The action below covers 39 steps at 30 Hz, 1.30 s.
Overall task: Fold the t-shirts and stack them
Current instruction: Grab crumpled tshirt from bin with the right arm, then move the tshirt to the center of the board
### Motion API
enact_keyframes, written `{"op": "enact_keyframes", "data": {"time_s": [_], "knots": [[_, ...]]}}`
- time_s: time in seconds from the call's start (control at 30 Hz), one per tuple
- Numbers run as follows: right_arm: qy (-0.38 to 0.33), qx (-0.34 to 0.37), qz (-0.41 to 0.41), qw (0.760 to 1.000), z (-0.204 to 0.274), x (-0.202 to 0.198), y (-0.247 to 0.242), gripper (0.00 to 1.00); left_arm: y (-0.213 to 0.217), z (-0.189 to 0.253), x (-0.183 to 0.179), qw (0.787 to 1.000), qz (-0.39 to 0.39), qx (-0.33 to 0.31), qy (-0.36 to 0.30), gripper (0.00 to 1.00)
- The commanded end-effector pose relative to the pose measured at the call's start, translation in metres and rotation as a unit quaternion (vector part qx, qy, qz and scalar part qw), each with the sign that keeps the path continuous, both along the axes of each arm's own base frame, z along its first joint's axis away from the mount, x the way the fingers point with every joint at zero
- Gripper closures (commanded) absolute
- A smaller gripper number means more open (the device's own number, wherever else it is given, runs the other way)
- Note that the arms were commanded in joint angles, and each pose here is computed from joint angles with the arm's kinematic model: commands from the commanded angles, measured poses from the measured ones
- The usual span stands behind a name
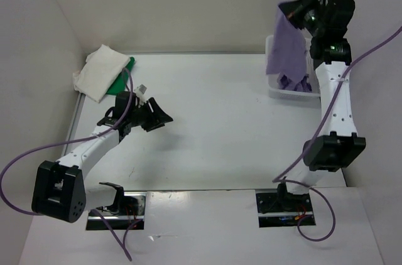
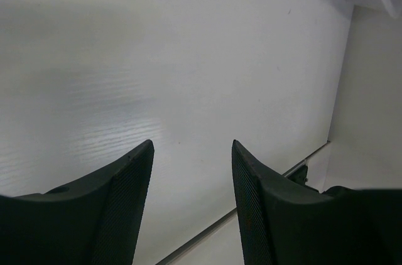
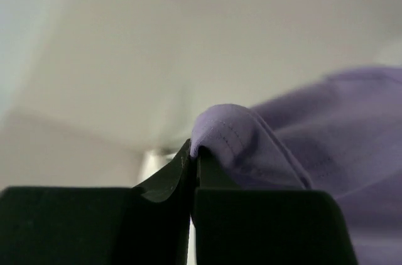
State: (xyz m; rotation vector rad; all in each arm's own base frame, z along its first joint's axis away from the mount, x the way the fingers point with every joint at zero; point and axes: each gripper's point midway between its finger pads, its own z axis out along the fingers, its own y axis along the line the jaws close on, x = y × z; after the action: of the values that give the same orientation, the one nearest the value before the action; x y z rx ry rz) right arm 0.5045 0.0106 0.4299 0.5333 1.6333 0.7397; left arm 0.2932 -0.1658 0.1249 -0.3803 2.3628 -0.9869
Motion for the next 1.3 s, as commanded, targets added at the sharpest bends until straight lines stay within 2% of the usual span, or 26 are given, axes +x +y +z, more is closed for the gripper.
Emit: {"op": "enact_keyframes", "data": {"time_s": [0.0,0.07,0.17,0.3,0.37,0.43,0.47,0.5,0.53,0.6,0.63,0.67,0.7,0.77,0.8,0.97,1.03,1.07,1.1,1.13,1.17,1.2,1.23,1.27], "knots": [[-0.217,-0.013,0.205,0.954,0.169,-0.111,0.117,1.00,0.007,0.031,0.028,0.999,0.022,0.002,-0.049,0.40],[-0.264,-0.002,0.276,0.924,0.201,-0.150,0.158,1.00,0.018,0.030,0.040,0.998,0.056,-0.013,-0.038,0.40],[-0.324,0.014,0.346,0.880,0.245,-0.203,0.188,1.00,0.031,0.026,0.049,0.995,0.086,-0.036,-0.027,0.40],[-0.340,0.021,0.388,0.856,0.259,-0.223,0.199,1.00,0.055,0.023,0.056,0.991,0.126,-0.041,-0.018,0.40],[-0.327,0.011,0.380,0.865,0.245,-0.204,0.202,1.00,0.066,0.020,0.052,0.989,0.141,-0.047,-0.016,0.38],[-0.281,0.015,0.390,0.877,0.202,-0.173,0.207,1.00,0.081,0.012,0.047,0.985,0.165,-0.056,-0.002,0.38],[-0.224,0.026,0.386,0.895,0.154,-0.144,0.208,1.00,0.088,0.013,0.046,0.982,0.179,-0.061,-0.002,0.38],[-0.211,0.025,0.385,0.898,0.133,-0.134,0.210,1.00,0.086,0.014,0.043,0.983,0.175,-0.064,-0.005,0.37],[-0.146,0.026,0.386,0.911,0.066,-0.107,0.211,1.00,0.085,0.013,0.039,0.983,0.171,-0.066,-0.003,0.37],[-0.101,0.015,0.366,0.925,0.004,-0.087,0.205,1.00,0.084,0.013,0.031,0.985,0.165,-0.057,-0.005,0.33],[-0.038,0.025,0.351,0.935,-0.058,-0.077,0.196,1.00,0.088,0.010,0.029,0.985,0.169,-0.042,-0.006,0.33],[0.004,0.033,0.330,0.943,-0.100,-0.061,0.184,1.00,0.091,0.006,0.023,0.987,0.161,-0.018,-0.007,0.32],[0.041,0.041,0.317,0.947,-0.134,-0.052,0.177,1.00,0.095,0.007,0.020,0.987,0.162,-0.002,-0.015,0.31],[0.122,0.052,0.321,0.938,-0.206,-0.036,0.177,0.99,0.106,0.003,0.019,0.984,0.172,0.035,-0.019,0.31],[0.162,0.056,0.320,0.932,-0.228,-0.034,0.177,0.99,0.106,0.003,0.019,0.984,0.172,0.036,-0.019,0.30],[0.172,0.012,0.295,0.940,-0.219,0.021,0.209,0.99,0.108,0.007,0.025,0.985,0.164,0.047,-0.029,0.29],[0.161,0.014,0.278,0.947,-0.197,0.050,0.223,0.98,0.111,0.022,0.032,0.984,0.160,0.059,-0.050,0.29],[0.111,0.018,0.278,0.954,-0.148,0.065,0.227,0.98,0.112,0.025,0.035,0.984,0.152,0.067,-0.058,0.29],[0.145,0.028,0.280,0.949,-0.171,0.075,0.237,0.96,0.107,0.030,0.037,0.985,0.141,0.070,-0.068,0.29],[0.142,0.035,0.285,0.947,-0.163,0.080,0.247,0.91,0.103,0.032,0.039,0.986,0.132,0.073,-0.072,0.29],[0.070,0.033,0.312,0.947,-0.098,0.078,0.260,0.73,0.097,0.043,0.042,0.986,0.120,0.071,-0.087,0.29],[0.087,0.034,0.330,0.940,-0.121,0.082,0.281,0.60,0.086,0.049,0.043,0.987,0.100,0.077,-0.100,0.29],[0.104,0.031,0.342,0.934,-0.121,0.072,0.290,0.48,0.080,0.052,0.046,0.987,0.090,0.083,-0.106,0.29],[0.022,0.017,0.358,0.933,-0.060,0.053,0.293,0.31,0.076,0.058,0.052,0.984,0.089,0.096,-0.119,0.29]]}}
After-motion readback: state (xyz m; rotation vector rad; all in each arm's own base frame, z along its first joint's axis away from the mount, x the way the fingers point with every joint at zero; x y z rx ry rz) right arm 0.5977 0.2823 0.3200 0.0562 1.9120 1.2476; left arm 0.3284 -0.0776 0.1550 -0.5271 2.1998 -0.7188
